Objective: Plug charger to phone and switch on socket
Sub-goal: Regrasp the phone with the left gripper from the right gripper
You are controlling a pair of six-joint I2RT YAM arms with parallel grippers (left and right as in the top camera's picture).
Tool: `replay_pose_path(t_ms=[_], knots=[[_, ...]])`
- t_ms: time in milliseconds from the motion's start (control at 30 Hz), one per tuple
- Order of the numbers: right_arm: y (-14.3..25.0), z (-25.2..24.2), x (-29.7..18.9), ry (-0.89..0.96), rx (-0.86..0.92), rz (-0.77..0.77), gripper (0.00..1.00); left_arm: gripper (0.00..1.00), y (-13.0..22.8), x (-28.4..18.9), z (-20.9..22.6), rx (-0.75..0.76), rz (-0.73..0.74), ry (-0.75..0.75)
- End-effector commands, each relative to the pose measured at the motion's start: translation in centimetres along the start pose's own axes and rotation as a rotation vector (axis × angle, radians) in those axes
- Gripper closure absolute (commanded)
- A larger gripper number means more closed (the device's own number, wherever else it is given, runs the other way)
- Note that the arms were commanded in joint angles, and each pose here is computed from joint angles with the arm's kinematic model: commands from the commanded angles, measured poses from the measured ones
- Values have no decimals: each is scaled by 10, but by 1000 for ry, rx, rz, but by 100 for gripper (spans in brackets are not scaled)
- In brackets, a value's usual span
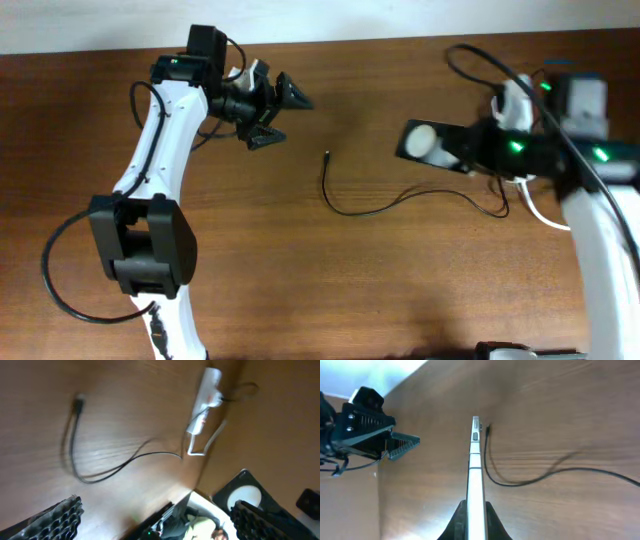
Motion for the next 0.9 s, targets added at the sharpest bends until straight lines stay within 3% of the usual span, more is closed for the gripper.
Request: replay_pose_path(t_ms=[0,133,200,367,500,633,700,867], knots=[[31,-12,-23,-44,-28,-59,96,1,-3,-11,-3,89,-2,89],[70,-38,-14,-112,54,-123,96,1,-5,-10,-4,175,-16,93],[71,-46,-5,-180,104,-219,96,1,-3,-10,-10,226,3,173],[54,-57,16,-328,260,-334,96,1,-3,-11,-13,253,10,209],[27,-60,44,-421,504,-291,96,1,-2,-8,-16,262,16,214],[14,-24,85,-612,403,-241,96,1,0,-3,-22,288,29,250],[11,-11,96,-668,354,-280,96,1,1,-2,-25,288,38,269],[24,20,112,-672,439,-450,96,1,-2,-4,-34,261,54,365]])
Point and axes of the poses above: each gripper's point midway between its finger pads, its own x axis out along the fingers, its own z axis along the line the jaws close on, y = z × x, the point moved 10 cm from there along -x, back along the fingers, and after that the axes turned 5 degrees about x, right-handed, at the moved point
